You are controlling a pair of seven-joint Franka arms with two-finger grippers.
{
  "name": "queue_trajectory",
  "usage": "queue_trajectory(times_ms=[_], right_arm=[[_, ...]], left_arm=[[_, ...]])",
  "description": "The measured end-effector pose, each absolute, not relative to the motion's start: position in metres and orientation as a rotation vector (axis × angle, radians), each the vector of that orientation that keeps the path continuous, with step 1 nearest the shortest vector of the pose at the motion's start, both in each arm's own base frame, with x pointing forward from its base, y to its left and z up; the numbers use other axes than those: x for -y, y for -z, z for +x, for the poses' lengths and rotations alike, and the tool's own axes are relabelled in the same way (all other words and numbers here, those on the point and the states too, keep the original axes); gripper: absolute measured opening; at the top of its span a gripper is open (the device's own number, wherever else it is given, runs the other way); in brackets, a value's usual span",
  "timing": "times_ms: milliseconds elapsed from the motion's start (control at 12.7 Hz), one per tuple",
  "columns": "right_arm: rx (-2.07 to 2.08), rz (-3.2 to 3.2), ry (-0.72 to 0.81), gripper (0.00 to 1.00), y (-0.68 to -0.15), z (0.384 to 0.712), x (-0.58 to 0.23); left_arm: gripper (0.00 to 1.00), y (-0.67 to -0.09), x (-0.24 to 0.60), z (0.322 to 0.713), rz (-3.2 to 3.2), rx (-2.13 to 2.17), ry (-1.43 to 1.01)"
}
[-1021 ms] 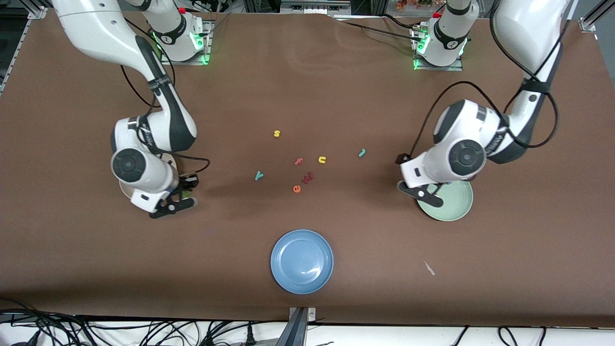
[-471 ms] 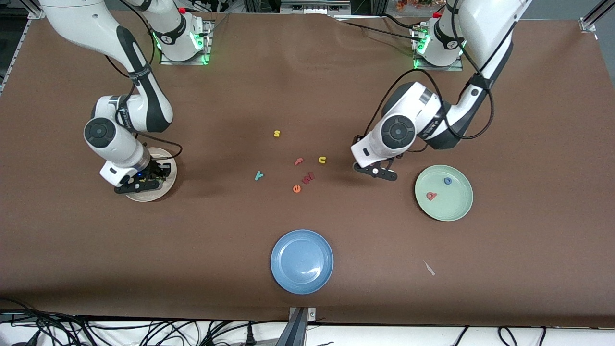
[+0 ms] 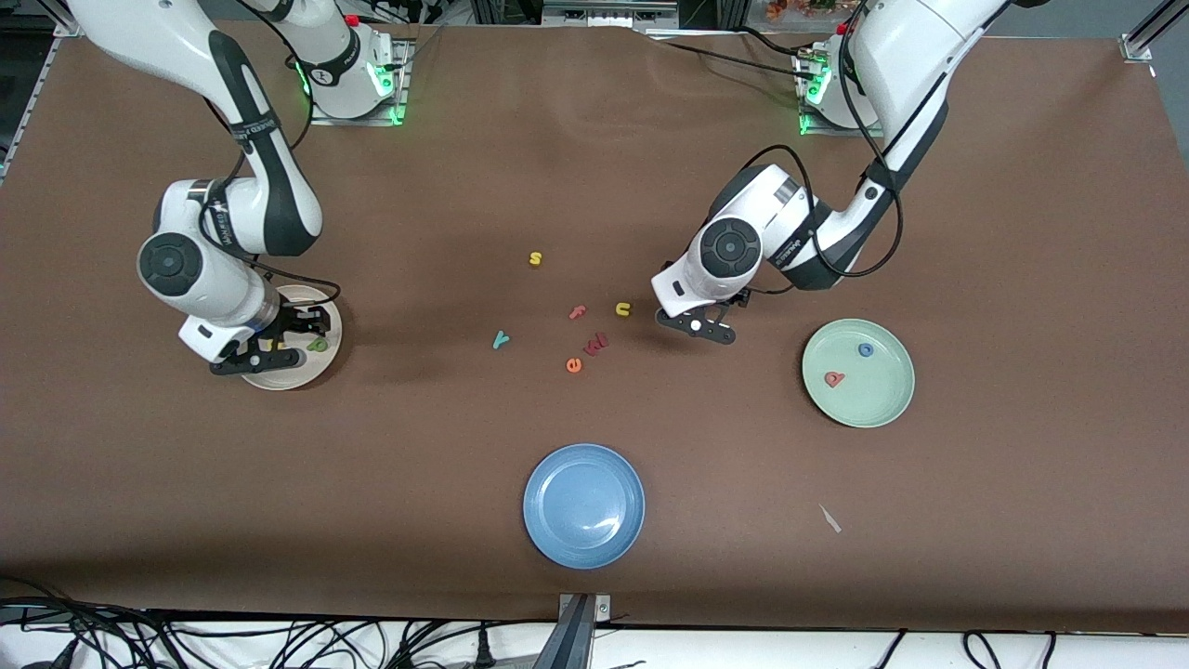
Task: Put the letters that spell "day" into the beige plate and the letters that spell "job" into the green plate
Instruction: 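Drop the d on the beige plate while the left gripper reaches the l, then grasp the l with the left gripper while the right gripper reaches the y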
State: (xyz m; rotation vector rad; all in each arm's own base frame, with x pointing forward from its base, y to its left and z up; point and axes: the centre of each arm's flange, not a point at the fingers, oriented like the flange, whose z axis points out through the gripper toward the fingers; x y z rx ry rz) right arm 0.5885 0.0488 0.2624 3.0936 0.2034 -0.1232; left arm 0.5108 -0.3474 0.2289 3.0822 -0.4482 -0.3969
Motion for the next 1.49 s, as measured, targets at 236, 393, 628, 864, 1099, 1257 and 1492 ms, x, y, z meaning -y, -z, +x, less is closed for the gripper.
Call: queue_trajectory(times_ms=[236,393,628,864,1099,1257,1492], right_arm=[[-0.030,3.217,0.130,1.00,-0.262,0.592,-0.069],[0.129,3.234,0.137,1.00,-0.260,0.594,-0.095],[0.407,3.200,0.129,1.00,-0.258,0.597,-0.158],[0.622,3.160,0.072,1.00,-0.245,0.597,-0.226],[0.825,3.111,0.046,1.00,-0.234,0.605,-0.264],[0.964,3.067,0.042,1.00,-0.224,0.607,-0.286],[1.061,3.023,0.051,1.00,-0.209,0.596,-0.319]], left_arm=[[0.99,-0.217,0.352,0.506,3.082,0.483,0.364],[0.96,-0.202,0.359,0.502,3.077,0.517,0.344],[0.91,-0.183,0.356,0.497,3.104,0.581,0.351],[0.81,-0.172,0.348,0.491,3.143,0.646,0.346],[0.59,-0.168,0.349,0.485,3.143,0.661,0.364],[0.33,-0.170,0.353,0.483,3.137,0.670,0.357],[0.10,-0.171,0.353,0.483,3.138,0.667,0.355]])
